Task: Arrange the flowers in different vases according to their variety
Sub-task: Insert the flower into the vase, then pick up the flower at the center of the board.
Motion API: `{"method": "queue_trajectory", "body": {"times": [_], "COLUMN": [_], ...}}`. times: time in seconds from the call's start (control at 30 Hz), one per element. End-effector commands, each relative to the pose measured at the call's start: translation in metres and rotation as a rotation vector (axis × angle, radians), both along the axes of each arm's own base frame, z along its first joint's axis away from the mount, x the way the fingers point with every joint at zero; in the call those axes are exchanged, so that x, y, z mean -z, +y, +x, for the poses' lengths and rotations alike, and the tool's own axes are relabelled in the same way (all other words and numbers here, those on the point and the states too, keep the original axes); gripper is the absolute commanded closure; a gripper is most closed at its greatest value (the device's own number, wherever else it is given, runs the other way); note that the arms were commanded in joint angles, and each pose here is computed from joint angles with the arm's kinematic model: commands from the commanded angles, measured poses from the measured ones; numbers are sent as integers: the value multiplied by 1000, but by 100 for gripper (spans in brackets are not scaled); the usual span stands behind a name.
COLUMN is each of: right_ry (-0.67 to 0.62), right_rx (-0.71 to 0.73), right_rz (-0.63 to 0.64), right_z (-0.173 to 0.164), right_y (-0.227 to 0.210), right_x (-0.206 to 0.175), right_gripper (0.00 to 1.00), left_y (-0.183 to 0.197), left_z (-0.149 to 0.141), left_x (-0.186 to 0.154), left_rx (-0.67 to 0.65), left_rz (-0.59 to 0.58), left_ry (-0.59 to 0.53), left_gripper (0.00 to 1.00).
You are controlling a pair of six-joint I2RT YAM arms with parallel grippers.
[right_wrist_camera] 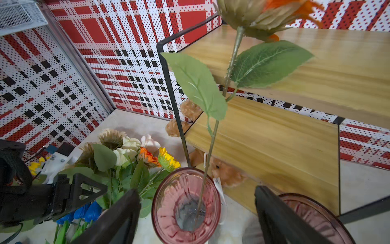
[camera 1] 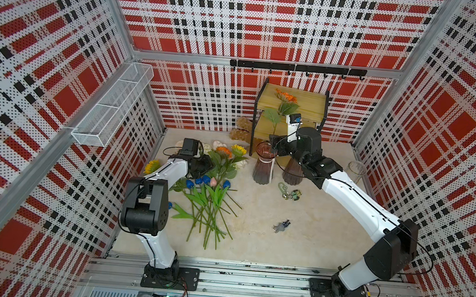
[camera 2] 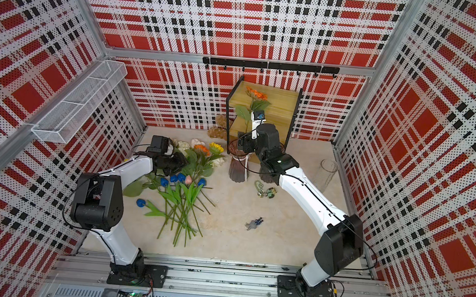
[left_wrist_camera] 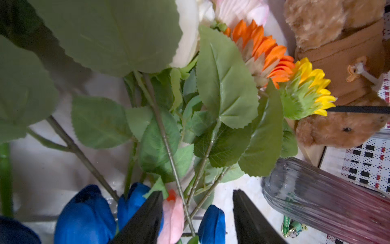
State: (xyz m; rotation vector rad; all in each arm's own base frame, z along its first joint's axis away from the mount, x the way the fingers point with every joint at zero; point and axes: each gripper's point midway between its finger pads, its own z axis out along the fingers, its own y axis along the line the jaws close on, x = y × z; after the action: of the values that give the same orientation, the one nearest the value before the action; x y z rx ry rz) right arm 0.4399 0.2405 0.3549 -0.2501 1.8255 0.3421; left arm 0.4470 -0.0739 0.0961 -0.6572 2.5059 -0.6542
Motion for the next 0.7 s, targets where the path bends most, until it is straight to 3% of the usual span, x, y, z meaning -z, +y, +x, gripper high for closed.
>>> {"method": "queue_trajectory", "body": {"times": [0.0,0.5,0.67], "right_ry": [-27,-43,-40], "right_rx": [22,54,54], "right_rz": [29,1,0], "right_z": [-10,-17,-18], "right_y": [-11,-23,-24], "right_x": [-17,-26,-25], "right_gripper": [9,9,9], "left_y": [-8,-10,-8], "left_z": [12,12,12], "left_x": [-3,36,43], "left_rx": [14,-1,-9], "left_rz": [-4,-14,-9], "left_ry": [-24,33,43], "left_gripper": [42,47,59]}}
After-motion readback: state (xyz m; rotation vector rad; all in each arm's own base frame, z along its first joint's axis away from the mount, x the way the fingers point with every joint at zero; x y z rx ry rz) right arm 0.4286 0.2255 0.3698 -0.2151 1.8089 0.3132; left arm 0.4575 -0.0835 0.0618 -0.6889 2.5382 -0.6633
